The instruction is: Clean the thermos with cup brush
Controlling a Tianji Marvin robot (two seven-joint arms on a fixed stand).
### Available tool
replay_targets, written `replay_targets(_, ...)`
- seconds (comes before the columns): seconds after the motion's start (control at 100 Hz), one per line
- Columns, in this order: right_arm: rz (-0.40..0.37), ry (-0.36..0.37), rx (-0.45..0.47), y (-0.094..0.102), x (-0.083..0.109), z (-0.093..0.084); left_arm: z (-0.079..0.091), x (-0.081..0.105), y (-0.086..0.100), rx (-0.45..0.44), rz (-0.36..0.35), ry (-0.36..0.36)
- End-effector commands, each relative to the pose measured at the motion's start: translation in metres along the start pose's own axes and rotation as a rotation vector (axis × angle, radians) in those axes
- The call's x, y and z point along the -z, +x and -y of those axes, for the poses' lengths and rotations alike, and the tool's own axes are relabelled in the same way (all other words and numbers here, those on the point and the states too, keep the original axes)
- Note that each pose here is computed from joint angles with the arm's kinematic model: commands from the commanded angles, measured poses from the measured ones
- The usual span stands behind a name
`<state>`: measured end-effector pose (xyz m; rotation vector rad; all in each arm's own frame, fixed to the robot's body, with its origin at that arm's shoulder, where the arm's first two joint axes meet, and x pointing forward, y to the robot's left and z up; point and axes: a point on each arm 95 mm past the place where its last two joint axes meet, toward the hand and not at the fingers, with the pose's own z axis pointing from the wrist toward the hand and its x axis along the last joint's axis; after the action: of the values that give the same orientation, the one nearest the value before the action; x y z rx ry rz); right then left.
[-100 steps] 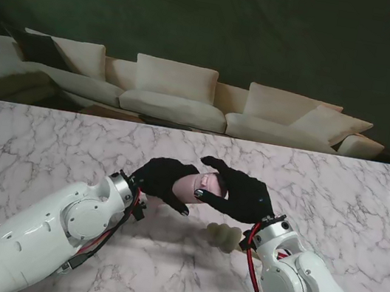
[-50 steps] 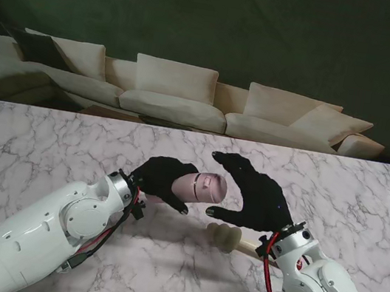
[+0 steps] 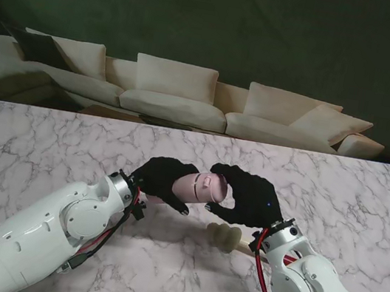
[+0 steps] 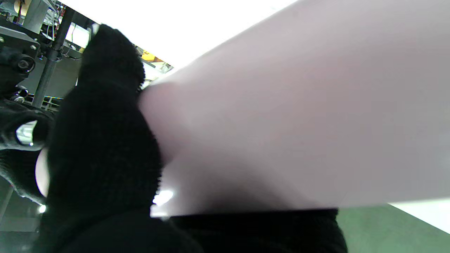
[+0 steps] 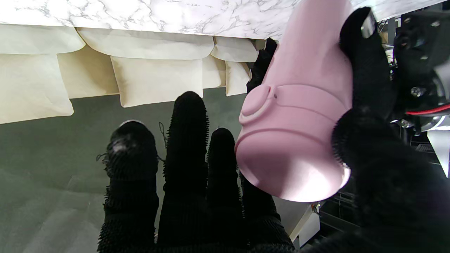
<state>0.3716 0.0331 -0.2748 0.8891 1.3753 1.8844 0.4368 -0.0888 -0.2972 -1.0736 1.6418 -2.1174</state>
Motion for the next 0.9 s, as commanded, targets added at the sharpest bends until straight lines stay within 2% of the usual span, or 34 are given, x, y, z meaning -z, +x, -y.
replay_targets(0.0,0.008,0.002,-0.018,0.002,-0.003,0.002,0.002,-0.003,0.006,0.002,-0.017,-0.002)
replay_targets(0.26,0.033,-0.007,-0.086,0.009,-0.01,0.007,0.002,-0.003,0.008,0.004,-0.017,-0.004)
replay_targets(0.58,0.11,0.01,-0.164,0.017,-0.016,0.012,0.002,-0.004,0.011,0.006,-0.021,-0.011)
replay_targets(0.78,0.148,0.001,-0.132,0.017,-0.009,0.008,0.003,-0.003,0.01,0.003,-0.019,-0.007)
replay_targets(0.89,0.174,-0.017,-0.049,0.014,-0.002,0.002,0.003,-0.003,0.009,0.001,-0.017,-0.008)
